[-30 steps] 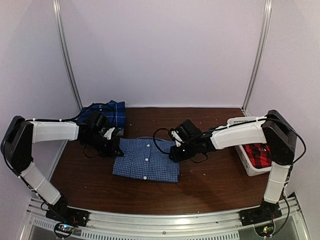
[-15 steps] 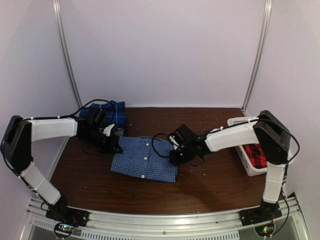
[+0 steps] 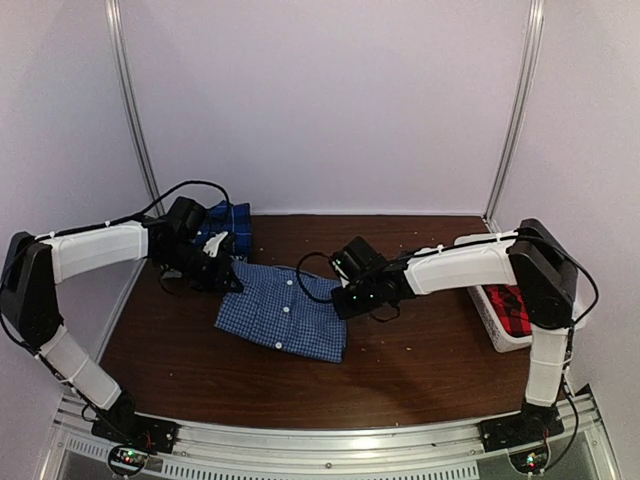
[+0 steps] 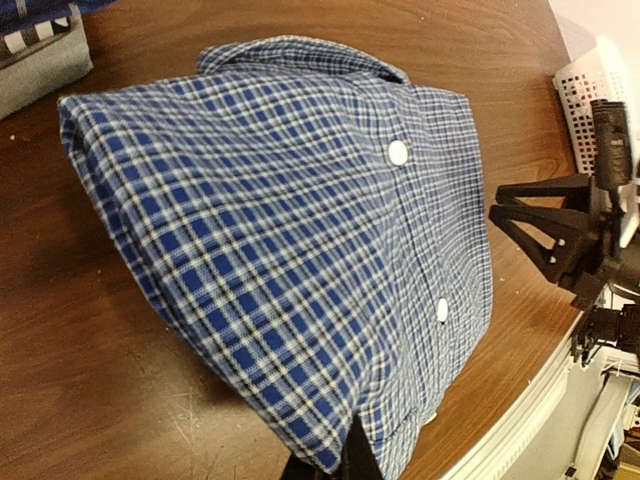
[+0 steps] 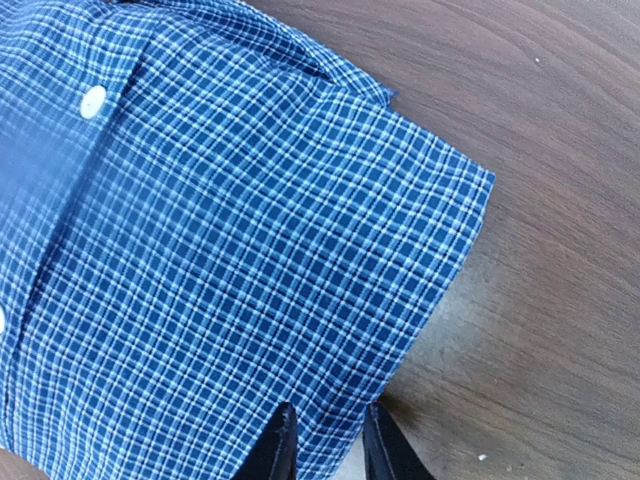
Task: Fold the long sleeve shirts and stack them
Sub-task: Turn over the square folded shirt at the center of the board, then adjust the square-folded shirt at the center of the board, then move the square-folded shirt to the center of the board.
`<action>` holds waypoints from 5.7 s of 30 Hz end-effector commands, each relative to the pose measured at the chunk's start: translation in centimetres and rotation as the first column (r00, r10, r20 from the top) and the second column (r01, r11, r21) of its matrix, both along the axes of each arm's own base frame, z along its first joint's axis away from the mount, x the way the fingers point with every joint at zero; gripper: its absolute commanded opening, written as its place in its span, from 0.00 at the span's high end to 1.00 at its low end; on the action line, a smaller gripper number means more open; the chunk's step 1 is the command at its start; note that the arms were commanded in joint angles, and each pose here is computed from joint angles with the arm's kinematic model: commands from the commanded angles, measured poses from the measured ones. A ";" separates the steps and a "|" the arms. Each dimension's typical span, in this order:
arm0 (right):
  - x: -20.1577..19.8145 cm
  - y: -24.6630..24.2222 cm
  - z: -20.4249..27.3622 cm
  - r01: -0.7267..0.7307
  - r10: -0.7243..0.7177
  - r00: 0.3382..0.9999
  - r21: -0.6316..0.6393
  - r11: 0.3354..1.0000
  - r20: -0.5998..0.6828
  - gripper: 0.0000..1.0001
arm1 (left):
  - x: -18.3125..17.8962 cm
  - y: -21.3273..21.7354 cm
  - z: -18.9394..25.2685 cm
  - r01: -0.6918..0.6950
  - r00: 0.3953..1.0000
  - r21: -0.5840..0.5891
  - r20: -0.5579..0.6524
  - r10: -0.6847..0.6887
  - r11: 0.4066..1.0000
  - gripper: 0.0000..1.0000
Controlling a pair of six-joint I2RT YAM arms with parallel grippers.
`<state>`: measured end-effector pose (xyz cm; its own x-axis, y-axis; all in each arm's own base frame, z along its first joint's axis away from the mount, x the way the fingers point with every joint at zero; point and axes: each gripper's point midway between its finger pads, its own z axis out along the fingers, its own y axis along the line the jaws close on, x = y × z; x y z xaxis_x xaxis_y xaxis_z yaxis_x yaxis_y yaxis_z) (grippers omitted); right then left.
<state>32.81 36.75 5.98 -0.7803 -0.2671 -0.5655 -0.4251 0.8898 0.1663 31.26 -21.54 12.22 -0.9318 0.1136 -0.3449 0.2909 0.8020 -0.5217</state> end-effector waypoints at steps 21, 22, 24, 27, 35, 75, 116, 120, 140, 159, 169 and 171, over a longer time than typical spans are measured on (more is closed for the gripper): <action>-0.3 22.0 1.7 -0.196 0.239 0.971 0.523 0.829 -0.014 0.77 | 4.8 -5.0 14.3 0.164 0.961 -0.264 0.260 -0.093 0.951 1.00; -0.2 22.6 2.1 -0.187 0.237 0.971 0.564 0.804 -0.015 0.77 | 4.9 -5.1 14.0 0.164 0.962 -0.265 0.256 -0.095 0.950 1.00; 0.1 23.4 2.5 -0.177 0.236 0.972 0.620 0.765 -0.015 0.77 | 5.0 -5.2 13.3 0.162 0.966 -0.269 0.239 -0.097 0.949 1.00; 0.0 23.7 3.1 -0.162 0.259 0.965 0.703 0.693 -0.033 0.75 | 4.9 -5.3 12.6 0.156 0.970 -0.283 0.225 -0.093 0.946 1.00; -0.9 24.9 4.6 -0.158 0.345 0.938 0.846 0.509 -0.033 0.70 | 4.3 -6.9 13.4 0.178 0.968 -0.343 0.228 -0.102 0.922 1.00; 1.4 -11.2 8.4 0.277 -0.319 0.948 0.476 0.835 0.008 0.47 | -6.8 -27.5 1.3 0.385 0.921 -0.269 0.059 -0.384 0.883 0.69; -2.8 -7.7 -2.7 0.222 -0.179 0.969 0.276 0.935 -0.172 0.51 | 1.8 -9.3 -7.6 0.138 0.989 -0.123 -0.046 -0.144 0.983 0.45; -1.1 -5.9 -1.0 0.175 -0.144 0.981 0.277 0.945 -0.129 0.77 | 1.4 -9.4 -5.4 0.117 0.992 -0.151 -0.030 -0.123 0.982 0.79; 4.4 -8.5 -1.8 0.162 -0.152 0.984 0.105 0.981 -0.098 0.77 | -1.7 -6.8 -7.3 -0.092 0.995 -0.022 -0.047 0.091 0.996 0.47; 3.2 -5.4 4.7 0.091 -0.096 0.994 0.088 0.992 0.055 0.50 | 3.4 -7.7 -2.1 -0.087 0.989 0.009 0.117 0.086 0.996 0.78; 2.8 -1.9 2.2 0.019 -0.019 1.000 0.122 0.992 0.001 0.50 | 5.8 -8.3 -7.2 -0.072 0.996 0.024 0.048 0.071 0.997 0.98; 2.9 -1.7 1.6 0.017 -0.016 1.000 0.120 0.993 -0.006 0.50 | 6.0 -8.5 -8.2 -0.065 0.998 0.026 0.030 0.064 0.998 0.99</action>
